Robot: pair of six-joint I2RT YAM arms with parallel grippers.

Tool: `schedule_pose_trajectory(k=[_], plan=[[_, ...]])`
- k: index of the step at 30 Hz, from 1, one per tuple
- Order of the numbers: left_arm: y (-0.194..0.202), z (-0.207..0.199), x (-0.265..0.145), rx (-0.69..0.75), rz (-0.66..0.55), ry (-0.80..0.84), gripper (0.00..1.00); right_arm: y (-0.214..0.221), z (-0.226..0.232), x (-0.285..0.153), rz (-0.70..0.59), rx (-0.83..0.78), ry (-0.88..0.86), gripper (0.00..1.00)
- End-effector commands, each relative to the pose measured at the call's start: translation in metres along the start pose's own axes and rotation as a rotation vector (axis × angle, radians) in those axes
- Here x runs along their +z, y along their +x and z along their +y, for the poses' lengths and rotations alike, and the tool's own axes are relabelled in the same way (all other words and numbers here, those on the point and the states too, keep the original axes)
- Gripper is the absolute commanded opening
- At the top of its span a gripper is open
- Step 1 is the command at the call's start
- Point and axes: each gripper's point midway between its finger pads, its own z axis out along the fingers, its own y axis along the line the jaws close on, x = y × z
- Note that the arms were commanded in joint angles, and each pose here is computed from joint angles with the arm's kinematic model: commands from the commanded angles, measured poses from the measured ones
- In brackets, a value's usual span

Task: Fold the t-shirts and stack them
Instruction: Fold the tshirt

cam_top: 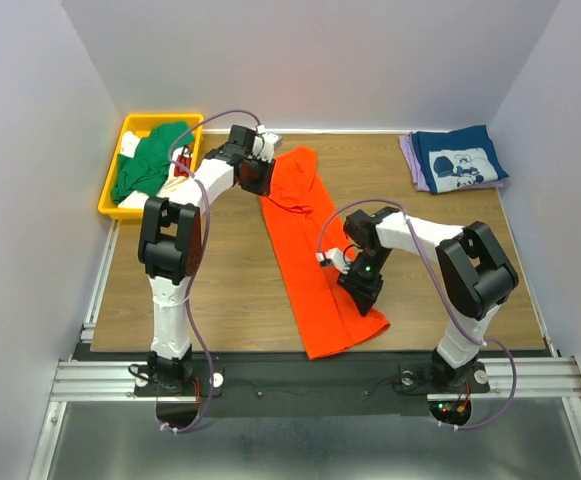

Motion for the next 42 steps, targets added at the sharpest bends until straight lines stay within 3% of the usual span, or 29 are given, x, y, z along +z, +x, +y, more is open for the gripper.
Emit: schedule_pose_trajectory(k=[1, 8, 11, 17, 18, 20, 23, 29, 33, 42], plan=[[0.009, -0.021, 0.015, -0.02, 0.028, 0.047, 0.32, -0.018, 0.026, -0.015, -0.079, -0.015, -0.076, 0.31], [0.028, 0.002, 0.048, -0.014, 0.121, -0.045, 0.29, -0.042, 0.017, -0.051, -0.172, -0.036, 0.043, 0.43], [0.023, 0.012, 0.063, 0.007, 0.124, -0.078, 0.27, -0.043, 0.007, -0.053, -0.182, -0.016, 0.078, 0.43], [-0.022, 0.051, 0.09, 0.067, 0.051, -0.173, 0.27, -0.049, -0.025, -0.04, -0.19, 0.041, 0.156, 0.43], [-0.051, 0.058, 0.083, 0.075, -0.019, -0.192, 0.27, -0.054, -0.03, -0.039, -0.203, 0.052, 0.163, 0.43], [-0.059, 0.065, 0.092, 0.078, -0.05, -0.185, 0.27, -0.062, -0.034, -0.034, -0.21, 0.059, 0.15, 0.43], [-0.093, 0.07, 0.076, 0.122, -0.162, -0.199, 0.3, -0.073, -0.04, -0.029, -0.231, 0.071, 0.13, 0.43], [-0.14, 0.042, 0.01, 0.151, -0.309, -0.137, 0.32, -0.084, -0.041, -0.007, -0.249, 0.112, 0.034, 0.42], [-0.129, 0.018, -0.02, 0.119, -0.301, -0.062, 0.32, -0.083, -0.037, 0.005, -0.24, 0.131, -0.018, 0.38], [-0.018, -0.02, -0.024, 0.047, -0.106, 0.094, 0.32, -0.084, 0.007, 0.025, -0.219, 0.085, -0.129, 0.39]])
